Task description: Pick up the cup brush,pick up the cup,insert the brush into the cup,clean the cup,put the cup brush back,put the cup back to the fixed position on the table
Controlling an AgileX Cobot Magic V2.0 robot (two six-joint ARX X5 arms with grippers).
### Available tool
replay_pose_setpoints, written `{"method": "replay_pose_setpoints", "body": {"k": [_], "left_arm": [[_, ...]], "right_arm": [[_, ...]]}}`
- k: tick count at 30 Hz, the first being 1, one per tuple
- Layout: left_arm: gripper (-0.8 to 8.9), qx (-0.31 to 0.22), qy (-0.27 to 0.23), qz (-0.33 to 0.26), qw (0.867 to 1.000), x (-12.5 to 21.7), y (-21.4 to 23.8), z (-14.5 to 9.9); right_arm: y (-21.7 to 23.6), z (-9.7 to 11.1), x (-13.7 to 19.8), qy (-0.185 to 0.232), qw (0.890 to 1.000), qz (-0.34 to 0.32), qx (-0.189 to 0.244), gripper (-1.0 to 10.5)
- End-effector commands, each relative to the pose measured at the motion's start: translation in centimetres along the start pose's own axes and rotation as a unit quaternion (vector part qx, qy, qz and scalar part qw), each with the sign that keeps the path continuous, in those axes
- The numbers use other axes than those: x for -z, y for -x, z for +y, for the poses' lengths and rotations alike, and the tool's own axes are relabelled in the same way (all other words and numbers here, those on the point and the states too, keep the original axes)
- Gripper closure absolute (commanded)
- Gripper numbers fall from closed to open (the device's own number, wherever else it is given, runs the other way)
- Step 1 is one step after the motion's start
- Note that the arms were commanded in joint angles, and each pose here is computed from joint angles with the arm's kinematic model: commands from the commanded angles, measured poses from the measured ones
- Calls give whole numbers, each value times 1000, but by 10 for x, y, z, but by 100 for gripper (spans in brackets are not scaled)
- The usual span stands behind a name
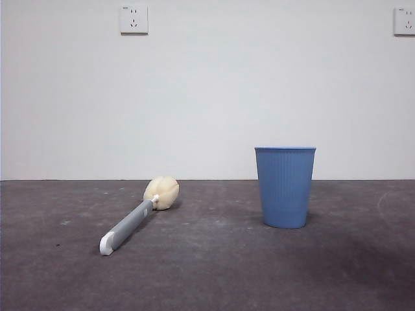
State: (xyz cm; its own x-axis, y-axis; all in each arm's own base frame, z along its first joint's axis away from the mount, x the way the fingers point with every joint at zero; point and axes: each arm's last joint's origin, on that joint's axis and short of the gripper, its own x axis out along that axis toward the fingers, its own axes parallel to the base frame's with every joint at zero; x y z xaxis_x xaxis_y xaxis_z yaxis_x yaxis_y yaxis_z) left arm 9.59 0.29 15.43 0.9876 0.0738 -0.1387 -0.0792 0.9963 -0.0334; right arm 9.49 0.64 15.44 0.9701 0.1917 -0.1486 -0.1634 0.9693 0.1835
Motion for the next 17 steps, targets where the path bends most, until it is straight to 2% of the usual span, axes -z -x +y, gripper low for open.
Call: {"method": "replay_pose_setpoints", "body": {"k": [1, 7, 11, 17], "left_arm": [[817, 19, 47, -17, 999, -1, -1, -1], [820, 90, 115, -24, 989, -13, 3, -5], [820, 118, 146, -18, 982, -27, 10, -7], [820, 162, 149, 19, 975, -56, 23, -10]], "right_arm": [[-1, 0, 3, -15, 1000, -6, -3, 946], [4, 4, -17, -99, 994, -41, -14, 958], [8, 7, -35, -98, 994, -52, -20, 959], [11, 17, -68, -95, 993, -27, -71, 959]]}}
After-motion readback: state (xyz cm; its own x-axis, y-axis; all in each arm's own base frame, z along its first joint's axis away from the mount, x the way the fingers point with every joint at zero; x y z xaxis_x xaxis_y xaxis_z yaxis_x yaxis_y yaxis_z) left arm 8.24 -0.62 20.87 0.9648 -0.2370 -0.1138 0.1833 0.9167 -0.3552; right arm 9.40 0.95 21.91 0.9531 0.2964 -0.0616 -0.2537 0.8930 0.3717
